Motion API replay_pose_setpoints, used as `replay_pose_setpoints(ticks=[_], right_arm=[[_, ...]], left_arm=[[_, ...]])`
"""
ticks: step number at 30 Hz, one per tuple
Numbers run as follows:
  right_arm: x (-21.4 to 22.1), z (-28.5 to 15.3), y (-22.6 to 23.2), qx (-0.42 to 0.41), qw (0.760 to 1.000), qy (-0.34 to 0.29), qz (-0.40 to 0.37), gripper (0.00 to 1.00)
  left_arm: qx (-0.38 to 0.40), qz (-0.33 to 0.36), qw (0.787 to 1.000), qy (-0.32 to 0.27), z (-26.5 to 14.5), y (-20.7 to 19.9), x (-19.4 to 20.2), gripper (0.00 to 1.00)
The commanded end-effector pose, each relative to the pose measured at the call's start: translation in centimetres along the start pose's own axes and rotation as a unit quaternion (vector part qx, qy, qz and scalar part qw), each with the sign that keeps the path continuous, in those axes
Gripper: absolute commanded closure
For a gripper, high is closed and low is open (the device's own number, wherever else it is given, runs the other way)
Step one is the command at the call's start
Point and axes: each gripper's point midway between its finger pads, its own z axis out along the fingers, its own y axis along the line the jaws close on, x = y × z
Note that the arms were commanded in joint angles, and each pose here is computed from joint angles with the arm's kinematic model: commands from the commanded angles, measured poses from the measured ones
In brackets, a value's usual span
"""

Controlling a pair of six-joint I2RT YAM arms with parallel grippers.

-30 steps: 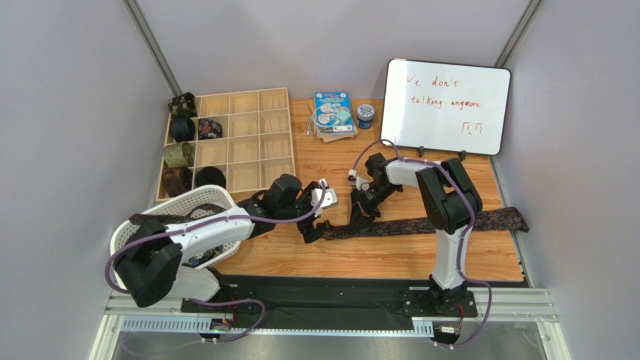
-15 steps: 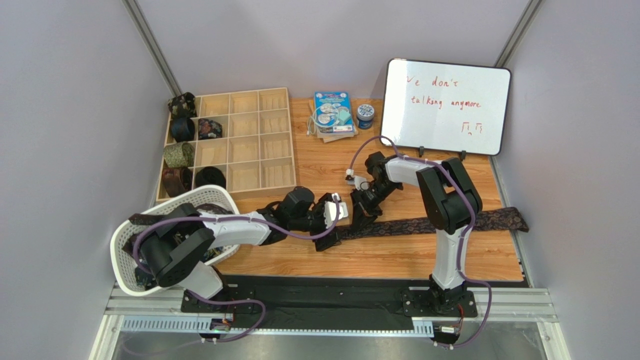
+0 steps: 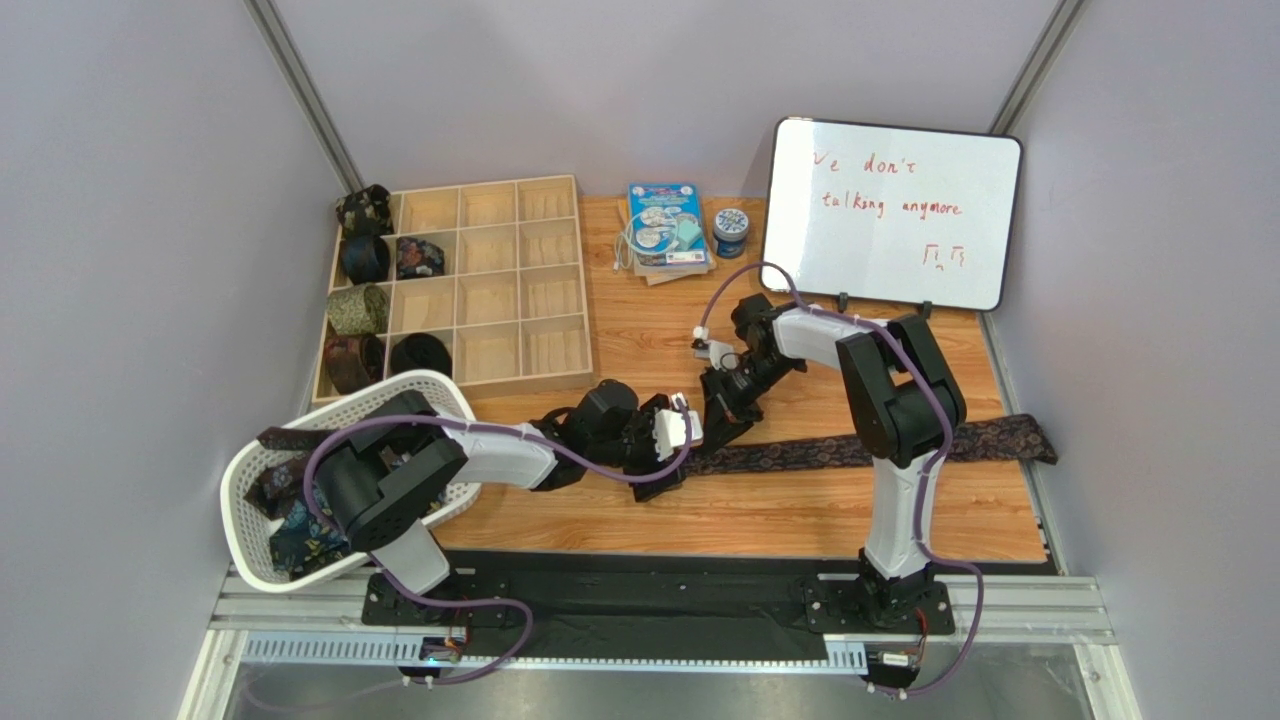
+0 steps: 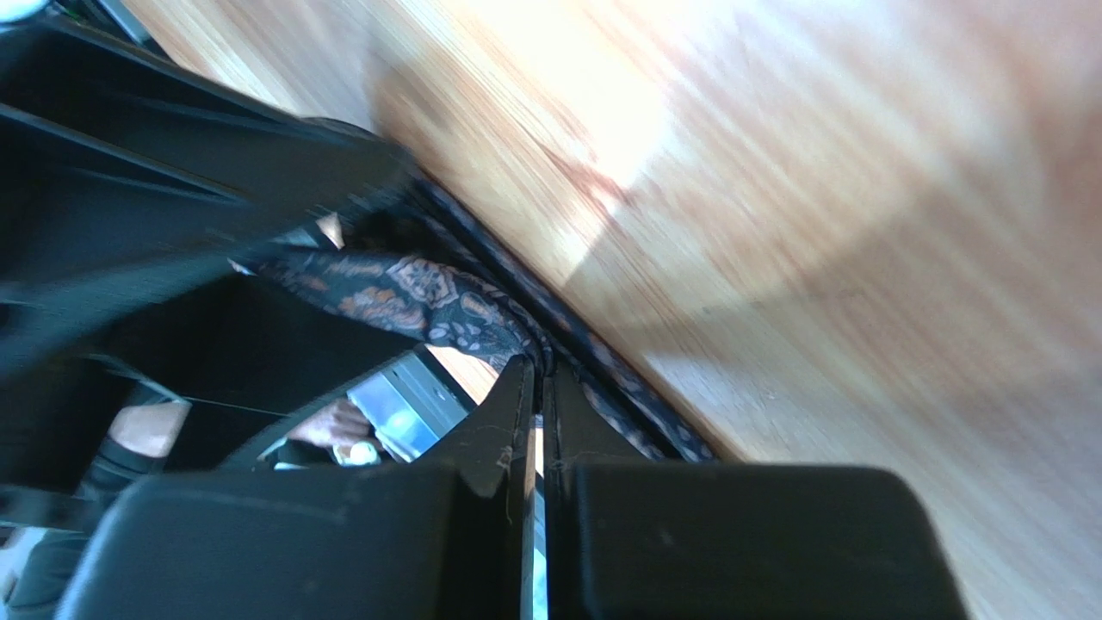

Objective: Roll the ties
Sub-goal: Roll the tie at the center of the board.

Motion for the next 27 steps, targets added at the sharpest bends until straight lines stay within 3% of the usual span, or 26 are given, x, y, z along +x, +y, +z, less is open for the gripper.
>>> replay_pose_setpoints(ticks=[1, 3, 6, 13, 17, 20, 22, 25, 27], right_arm=[[-2.7, -1.0, 2.8, -0.028, 0.998, -0.040, -0.036, 1.00], [-3.0, -0.8, 3.8, -0.046, 0.998, -0.042, -0.013, 1.00], [-2.7, -0.7, 4.7, -0.028, 0.998, -0.033, -0.050, 1.00], [-2.3, -0.3, 4.1, -0.013, 0.999, -0.013, -0.040, 1.00], [-1.5, -0.6, 4.1, -0.007, 0.999, -0.010, -0.037, 1.00], [-0.5, -0.9, 3.5, 0.001, 0.999, -0.004, -0.038, 1.00], [-0.1, -0.8, 3.0, 0.010, 0.999, 0.000, -0.035, 1.00], [0.1, -0.3, 2.2, 0.016, 0.999, 0.007, -0.029, 1.00], [0.0, -0.1, 1.7, 0.024, 0.999, 0.005, -0.030, 1.00]], left_arm=[[0.018, -0.021, 0.999, -0.030, 0.4, -0.7, -1.2, 0.18], [0.004, -0.036, 0.999, -0.016, 0.0, -0.4, -0.9, 0.21], [0.006, -0.018, 1.000, -0.022, -0.4, -0.7, 0.0, 0.28], [0.008, -0.052, 0.999, -0.011, 0.4, -1.3, 2.2, 0.53], [-0.002, -0.045, 0.999, 0.000, 0.5, -0.8, 2.5, 0.61], [-0.010, -0.048, 0.999, 0.006, 0.3, -0.5, 2.7, 0.56], [-0.014, -0.050, 0.999, 0.002, 0.0, -0.3, 2.5, 0.43], [-0.015, -0.053, 0.998, -0.012, -0.8, 0.2, 1.5, 0.34], [-0.017, -0.069, 0.997, -0.022, -1.7, 0.7, 0.6, 0.32]])
